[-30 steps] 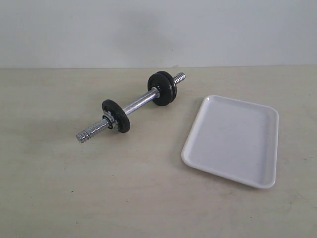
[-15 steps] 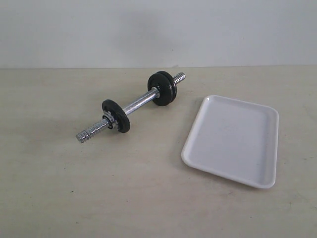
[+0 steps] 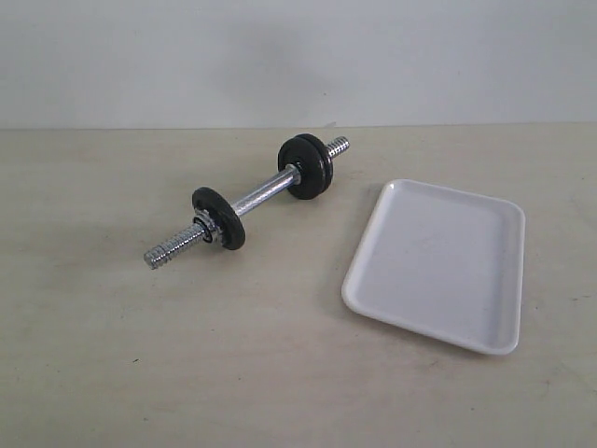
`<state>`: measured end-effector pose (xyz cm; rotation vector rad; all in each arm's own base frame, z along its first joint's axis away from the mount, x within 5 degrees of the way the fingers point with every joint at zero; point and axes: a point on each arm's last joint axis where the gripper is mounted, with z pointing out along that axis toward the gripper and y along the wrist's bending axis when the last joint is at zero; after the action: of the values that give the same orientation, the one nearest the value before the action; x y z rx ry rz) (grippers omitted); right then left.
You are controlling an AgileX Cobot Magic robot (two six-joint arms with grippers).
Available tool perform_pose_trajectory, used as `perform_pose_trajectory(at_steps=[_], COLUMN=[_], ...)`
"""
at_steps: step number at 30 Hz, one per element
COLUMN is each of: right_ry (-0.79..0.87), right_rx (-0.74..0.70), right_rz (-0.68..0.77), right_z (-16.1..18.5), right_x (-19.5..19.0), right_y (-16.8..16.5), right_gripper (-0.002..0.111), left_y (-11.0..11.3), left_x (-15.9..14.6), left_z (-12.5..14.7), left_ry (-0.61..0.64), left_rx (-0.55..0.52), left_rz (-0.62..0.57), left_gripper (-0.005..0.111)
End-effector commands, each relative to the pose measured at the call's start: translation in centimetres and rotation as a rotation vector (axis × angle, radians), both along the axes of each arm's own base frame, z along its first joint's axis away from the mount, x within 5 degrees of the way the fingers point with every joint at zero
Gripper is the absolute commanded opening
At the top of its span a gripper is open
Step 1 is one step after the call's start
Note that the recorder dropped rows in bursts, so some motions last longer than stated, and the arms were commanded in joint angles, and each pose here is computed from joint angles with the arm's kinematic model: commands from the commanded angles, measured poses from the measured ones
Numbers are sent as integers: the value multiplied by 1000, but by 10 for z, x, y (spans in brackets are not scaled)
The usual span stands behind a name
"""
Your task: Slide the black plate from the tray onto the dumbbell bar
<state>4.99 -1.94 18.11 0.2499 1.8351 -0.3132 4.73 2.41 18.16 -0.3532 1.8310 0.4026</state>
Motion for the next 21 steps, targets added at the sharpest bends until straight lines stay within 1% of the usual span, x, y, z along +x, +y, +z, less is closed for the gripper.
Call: perform_pose_trajectory(at_steps=[1, 21], right_ry=[-5, -10], right_rx=[-5, 3], right_rz=[-8, -10], right_z=[1, 1], right_x=[0, 0], right_y=[0, 0], right_gripper=[0, 0], left_y=[0, 0], left_x=[0, 0], left_z=[-1, -1], left_ry=[1, -2], left_rx=[-6, -4], left_rz=[-1, -1], left_gripper=[4, 4])
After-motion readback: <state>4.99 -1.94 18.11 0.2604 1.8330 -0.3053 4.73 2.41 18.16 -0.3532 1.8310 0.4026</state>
